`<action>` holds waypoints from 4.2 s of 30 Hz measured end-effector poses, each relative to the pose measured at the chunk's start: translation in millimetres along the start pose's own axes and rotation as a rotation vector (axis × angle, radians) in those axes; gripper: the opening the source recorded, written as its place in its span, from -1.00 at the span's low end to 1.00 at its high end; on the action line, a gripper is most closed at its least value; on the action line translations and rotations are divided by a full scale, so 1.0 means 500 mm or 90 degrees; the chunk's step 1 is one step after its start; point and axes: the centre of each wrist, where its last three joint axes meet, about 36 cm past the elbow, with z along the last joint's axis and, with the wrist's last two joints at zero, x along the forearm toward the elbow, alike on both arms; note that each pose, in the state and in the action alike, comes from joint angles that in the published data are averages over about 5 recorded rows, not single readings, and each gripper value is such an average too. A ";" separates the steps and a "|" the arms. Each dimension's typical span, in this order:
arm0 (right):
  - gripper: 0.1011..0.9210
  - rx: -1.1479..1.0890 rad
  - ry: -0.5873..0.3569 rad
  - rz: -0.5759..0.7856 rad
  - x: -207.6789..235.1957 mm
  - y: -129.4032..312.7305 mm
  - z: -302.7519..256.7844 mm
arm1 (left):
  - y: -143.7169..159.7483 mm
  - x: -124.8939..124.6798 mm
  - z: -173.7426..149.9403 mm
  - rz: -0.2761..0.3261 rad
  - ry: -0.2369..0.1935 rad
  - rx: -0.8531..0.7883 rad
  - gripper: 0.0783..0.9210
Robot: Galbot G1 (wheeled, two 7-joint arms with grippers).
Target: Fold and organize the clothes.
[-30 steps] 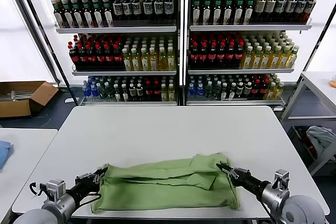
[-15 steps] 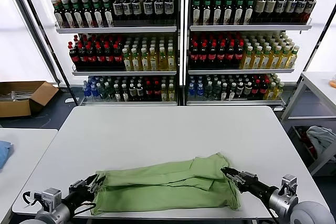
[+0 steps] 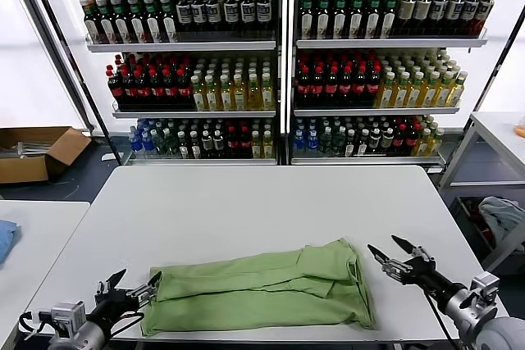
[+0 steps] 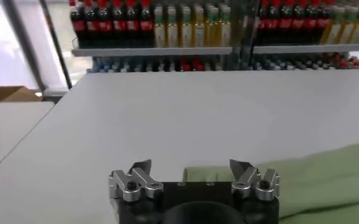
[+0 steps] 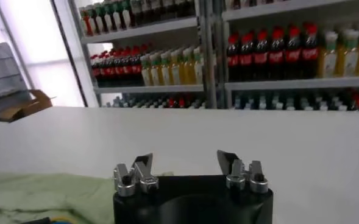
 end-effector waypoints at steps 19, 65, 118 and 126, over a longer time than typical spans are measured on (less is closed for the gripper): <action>0.76 -0.023 -0.047 0.049 0.033 -0.017 -0.011 | -0.081 -0.022 0.114 -0.047 0.033 0.054 0.20; 0.76 -0.067 -0.074 0.045 0.013 -0.014 -0.035 | 0.303 -0.060 -0.076 -0.145 -0.107 -0.039 -0.96; 0.76 -0.075 -0.081 0.064 0.050 0.044 -0.011 | -0.208 -0.028 0.016 0.220 -0.062 0.024 0.13; 0.76 -0.076 -0.078 0.056 0.050 0.053 -0.006 | -0.128 -0.023 -0.040 0.175 -0.096 0.022 0.63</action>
